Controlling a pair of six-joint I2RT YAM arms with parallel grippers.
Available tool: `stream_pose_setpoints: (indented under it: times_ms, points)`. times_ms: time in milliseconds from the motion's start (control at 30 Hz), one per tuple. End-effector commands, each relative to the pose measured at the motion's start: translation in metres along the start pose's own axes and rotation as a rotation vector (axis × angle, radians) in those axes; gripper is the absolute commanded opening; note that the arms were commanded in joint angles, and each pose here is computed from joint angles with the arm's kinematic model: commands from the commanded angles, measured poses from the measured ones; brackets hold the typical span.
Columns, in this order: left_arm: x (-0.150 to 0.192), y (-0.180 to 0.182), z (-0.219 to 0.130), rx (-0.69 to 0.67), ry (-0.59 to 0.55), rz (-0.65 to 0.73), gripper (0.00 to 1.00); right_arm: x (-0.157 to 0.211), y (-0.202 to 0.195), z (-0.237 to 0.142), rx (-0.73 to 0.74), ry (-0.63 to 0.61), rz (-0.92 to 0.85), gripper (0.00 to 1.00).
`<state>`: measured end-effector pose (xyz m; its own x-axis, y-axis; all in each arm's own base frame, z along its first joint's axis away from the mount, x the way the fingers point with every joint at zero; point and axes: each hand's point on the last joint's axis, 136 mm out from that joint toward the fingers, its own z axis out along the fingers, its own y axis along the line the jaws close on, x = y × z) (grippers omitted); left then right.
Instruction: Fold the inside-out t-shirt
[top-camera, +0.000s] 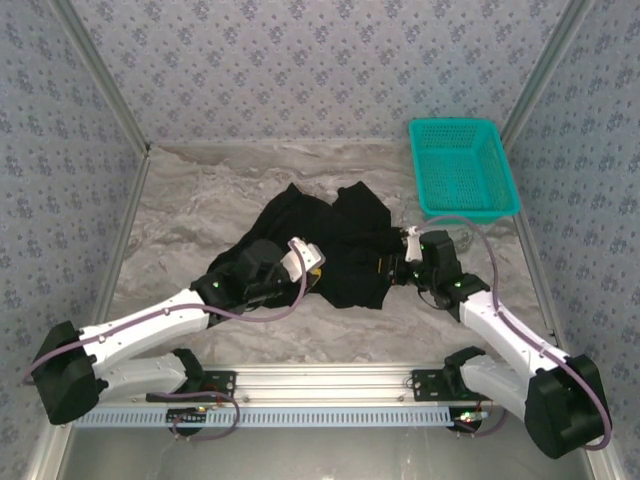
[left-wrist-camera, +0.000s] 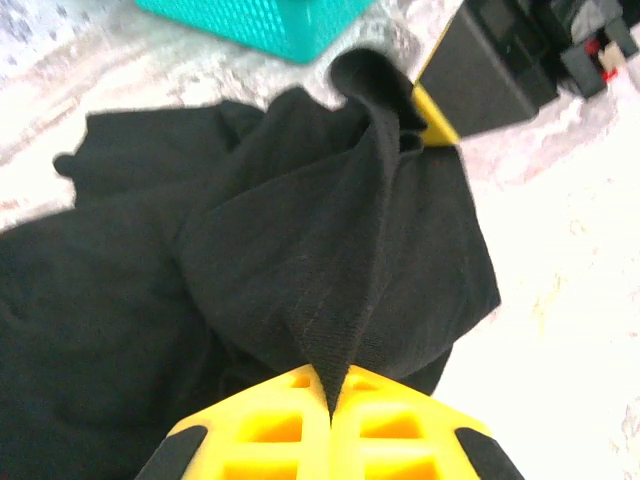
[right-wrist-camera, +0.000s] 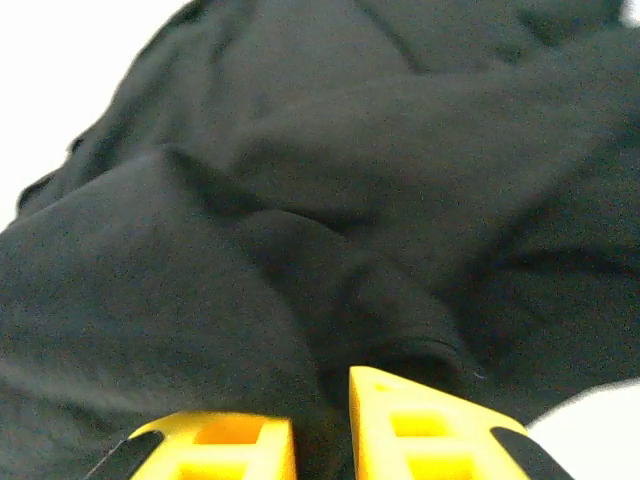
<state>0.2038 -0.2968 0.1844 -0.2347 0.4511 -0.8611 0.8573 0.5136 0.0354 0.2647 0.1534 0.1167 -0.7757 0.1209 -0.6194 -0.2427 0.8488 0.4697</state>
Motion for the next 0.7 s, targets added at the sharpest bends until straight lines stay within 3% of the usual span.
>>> stream_pose_setpoints:
  times_ms: [0,267,567,667]
  points:
    - [0.004,-0.004,0.004,0.026,0.004,-0.023,0.0,0.006,-0.026,-0.004,0.156,0.022,0.027,0.32]
    - [0.004,-0.005,0.012,0.035,0.026,-0.031,0.0,-0.012,0.037,-0.022,-0.079,-0.001,-0.183,0.52]
    - [-0.011,-0.001,0.014,0.027,0.056,-0.072,0.0,0.025,0.059,-0.023,-0.052,0.132,-0.288,0.63]
    - [-0.016,-0.002,0.013,0.033,0.052,-0.086,0.0,0.036,0.059,-0.014,0.001,0.14,-0.363,0.76]
